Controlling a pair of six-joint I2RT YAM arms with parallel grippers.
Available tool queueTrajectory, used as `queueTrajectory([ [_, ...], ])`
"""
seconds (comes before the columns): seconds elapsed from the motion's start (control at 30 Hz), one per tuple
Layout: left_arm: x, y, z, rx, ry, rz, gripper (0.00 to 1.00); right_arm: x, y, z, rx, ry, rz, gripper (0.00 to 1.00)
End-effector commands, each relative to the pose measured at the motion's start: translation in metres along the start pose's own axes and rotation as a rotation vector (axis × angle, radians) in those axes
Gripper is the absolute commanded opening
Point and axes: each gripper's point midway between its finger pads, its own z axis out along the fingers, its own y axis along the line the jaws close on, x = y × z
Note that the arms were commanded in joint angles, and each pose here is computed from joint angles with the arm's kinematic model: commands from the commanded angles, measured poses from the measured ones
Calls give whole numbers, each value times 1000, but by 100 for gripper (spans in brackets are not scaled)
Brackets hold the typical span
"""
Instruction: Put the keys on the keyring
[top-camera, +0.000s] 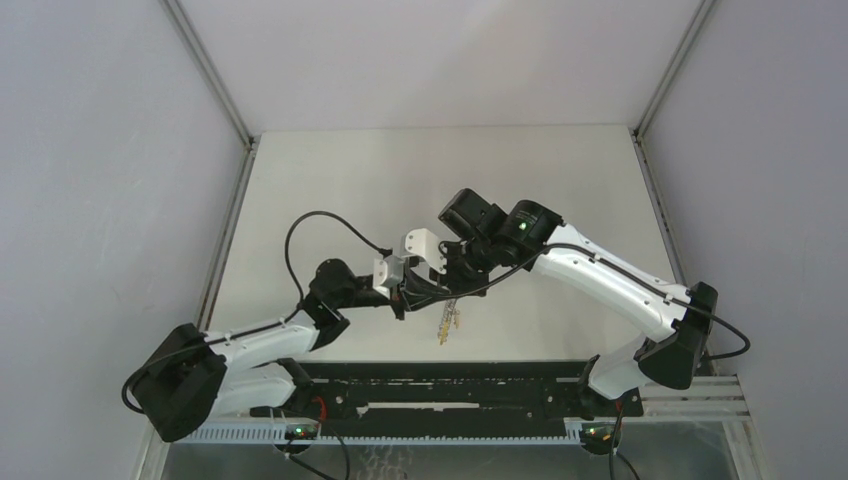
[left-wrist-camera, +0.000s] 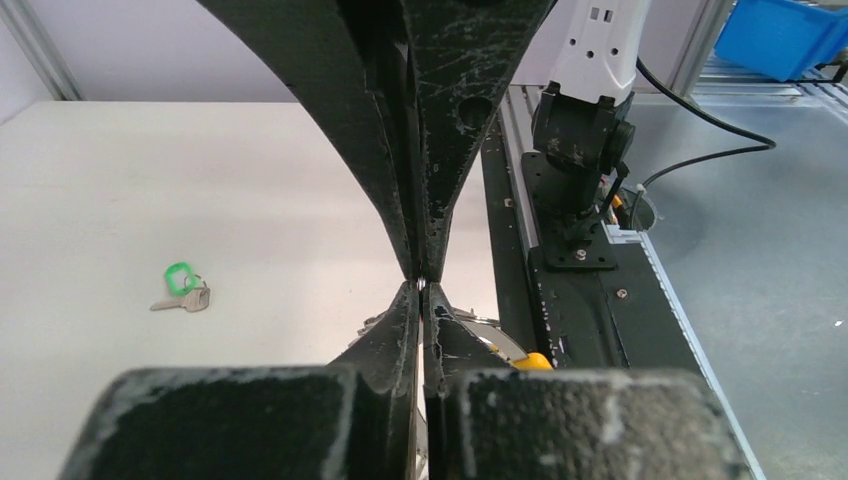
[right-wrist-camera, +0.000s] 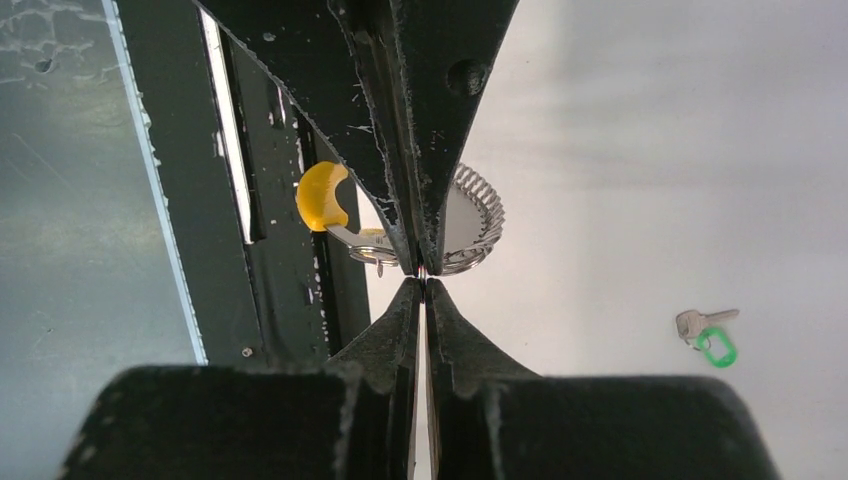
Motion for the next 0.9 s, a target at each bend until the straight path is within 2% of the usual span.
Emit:
queueTrajectory([
  [0.0, -27, -1, 9, 49, -51, 46, 0, -22, -4, -9, 35, -89, -57, 0],
  [0.13, -34, 4, 4, -2, -96, 68, 0, -28, -6, -16, 62, -136, -66, 0],
  [0.23, -54, 8, -10, -63, -211, 85, 0, -30, -7, -24, 76, -207, -56, 14],
  [0.33, -71, 9, -22, -94, -305, 94, 0, -39, -6, -39, 95, -337, -54, 24],
  [0.5, -79, 7, -26, -86, -335, 100, 0, -48, -9, -61, 145, -554, -60, 31],
  [0.7, -88, 4, -28, -89, -360, 118, 0, -48, -14, -70, 202, -776, -91, 33],
  [0.87, -101, 0, -31, -92, -395, 134, 0, -57, -16, -74, 219, -920, -132, 30],
])
